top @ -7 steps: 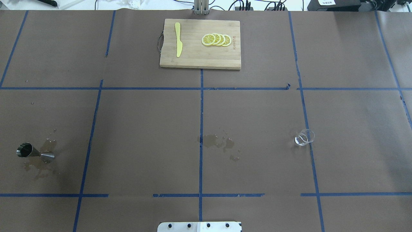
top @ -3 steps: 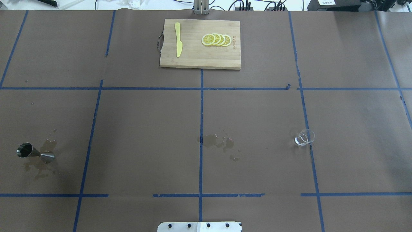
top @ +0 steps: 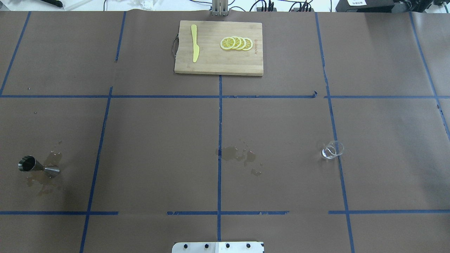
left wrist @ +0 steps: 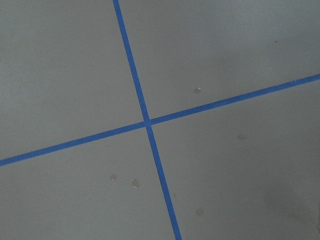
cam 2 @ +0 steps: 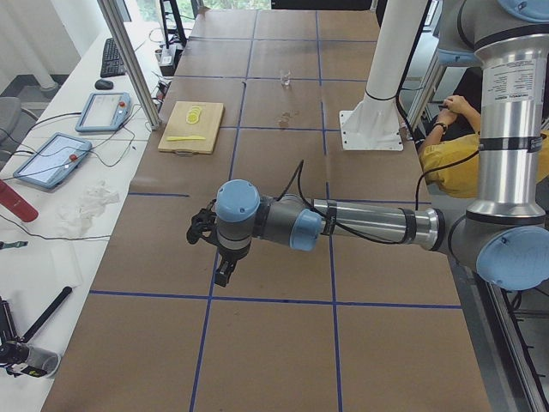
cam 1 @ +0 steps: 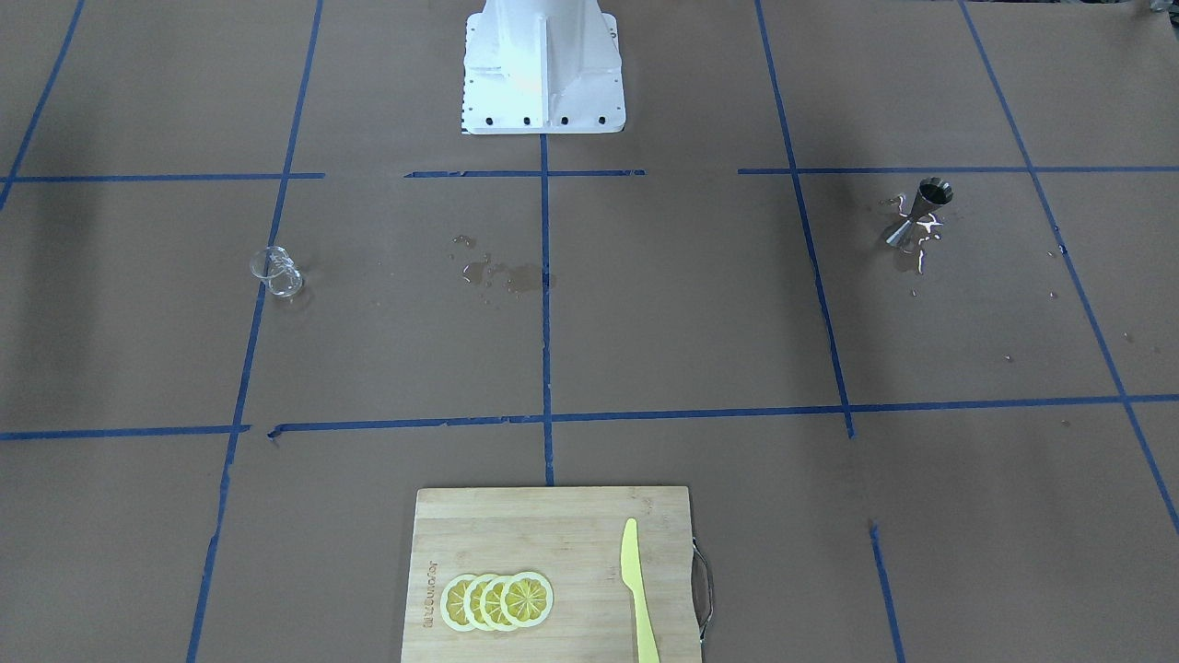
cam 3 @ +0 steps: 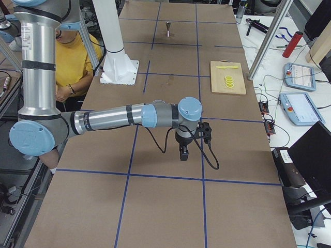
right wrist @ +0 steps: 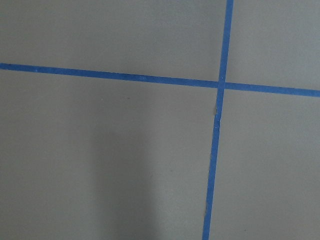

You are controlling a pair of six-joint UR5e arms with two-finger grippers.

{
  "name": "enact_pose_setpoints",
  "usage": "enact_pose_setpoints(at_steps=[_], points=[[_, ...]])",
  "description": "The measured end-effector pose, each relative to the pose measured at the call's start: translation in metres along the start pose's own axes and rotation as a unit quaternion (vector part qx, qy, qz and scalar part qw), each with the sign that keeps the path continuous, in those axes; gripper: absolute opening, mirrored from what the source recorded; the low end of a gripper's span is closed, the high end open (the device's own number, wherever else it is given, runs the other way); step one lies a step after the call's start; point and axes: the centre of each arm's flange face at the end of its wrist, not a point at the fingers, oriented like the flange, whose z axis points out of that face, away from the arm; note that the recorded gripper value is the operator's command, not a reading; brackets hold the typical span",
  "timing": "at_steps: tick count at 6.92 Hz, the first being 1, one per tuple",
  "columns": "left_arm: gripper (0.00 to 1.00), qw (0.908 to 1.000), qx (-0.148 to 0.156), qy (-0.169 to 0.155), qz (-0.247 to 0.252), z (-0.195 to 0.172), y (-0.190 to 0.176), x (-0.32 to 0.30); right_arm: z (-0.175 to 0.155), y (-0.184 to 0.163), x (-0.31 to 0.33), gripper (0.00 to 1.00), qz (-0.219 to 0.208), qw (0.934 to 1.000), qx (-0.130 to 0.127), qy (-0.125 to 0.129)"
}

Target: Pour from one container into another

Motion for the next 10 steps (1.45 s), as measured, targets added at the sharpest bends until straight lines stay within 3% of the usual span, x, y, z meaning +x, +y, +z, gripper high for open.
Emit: enact_pose_setpoints(at_steps=[6,10], points=[[1.00,0.9996,-0.022,-0.006,-0.017,0.012,0.019,-0.010,-0.017,-0.015,-0.016,1.00,-0.022,0.9996,0.016,0.001],[1.00,0.9936,-0.084,-0.005,-0.075,0.009,0.037,-0.005,-0.009,-0.012,-0.011,1.00,-0.024,0.9997,0.006,0.005]])
